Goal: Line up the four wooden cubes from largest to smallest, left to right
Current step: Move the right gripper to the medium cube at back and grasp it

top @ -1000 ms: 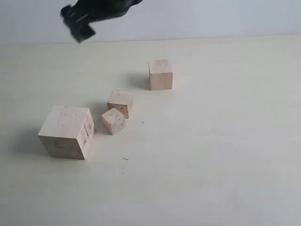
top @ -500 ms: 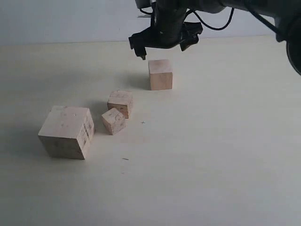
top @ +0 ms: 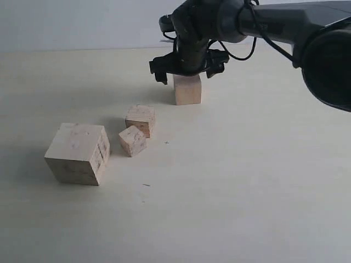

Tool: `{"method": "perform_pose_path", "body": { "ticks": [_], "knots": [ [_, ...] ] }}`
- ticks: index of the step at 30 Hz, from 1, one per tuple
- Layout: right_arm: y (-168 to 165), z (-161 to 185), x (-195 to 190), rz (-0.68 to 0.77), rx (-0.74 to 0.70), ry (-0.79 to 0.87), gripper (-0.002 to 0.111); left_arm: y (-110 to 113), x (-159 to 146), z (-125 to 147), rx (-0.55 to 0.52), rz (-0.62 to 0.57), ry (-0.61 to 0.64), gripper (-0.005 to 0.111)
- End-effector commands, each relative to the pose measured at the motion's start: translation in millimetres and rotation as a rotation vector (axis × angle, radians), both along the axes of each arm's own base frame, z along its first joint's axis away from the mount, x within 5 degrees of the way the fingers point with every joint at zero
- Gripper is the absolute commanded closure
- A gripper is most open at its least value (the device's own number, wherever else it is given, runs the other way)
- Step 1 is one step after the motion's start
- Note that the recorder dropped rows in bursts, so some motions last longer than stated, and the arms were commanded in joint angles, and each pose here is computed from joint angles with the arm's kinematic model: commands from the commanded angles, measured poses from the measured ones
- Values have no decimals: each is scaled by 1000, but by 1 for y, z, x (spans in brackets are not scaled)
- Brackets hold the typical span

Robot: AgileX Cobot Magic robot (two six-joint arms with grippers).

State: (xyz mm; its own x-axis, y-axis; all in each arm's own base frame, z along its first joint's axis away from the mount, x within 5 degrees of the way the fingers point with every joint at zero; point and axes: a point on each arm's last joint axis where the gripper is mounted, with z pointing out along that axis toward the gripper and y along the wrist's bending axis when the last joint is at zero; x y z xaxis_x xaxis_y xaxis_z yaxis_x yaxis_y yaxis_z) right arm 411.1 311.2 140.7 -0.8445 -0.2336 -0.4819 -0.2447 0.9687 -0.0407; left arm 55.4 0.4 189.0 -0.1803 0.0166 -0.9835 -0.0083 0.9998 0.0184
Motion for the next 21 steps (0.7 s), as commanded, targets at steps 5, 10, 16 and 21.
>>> {"method": "perform_pose_path", "body": {
  "ticks": [5,10,16,21],
  "knots": [
    [2,-22,0,-36,27,55,5,0,0,0,-4,2,-7,107],
    [2,-26,0,-36,22,60,30,0,0,0,-4,2,-7,107],
    [-1,-24,-2,-46,-1,80,96,0,0,0,-4,2,-7,107],
    [-6,0,-6,8,-54,82,108,0,0,0,-4,2,-7,107]
  ]
}}
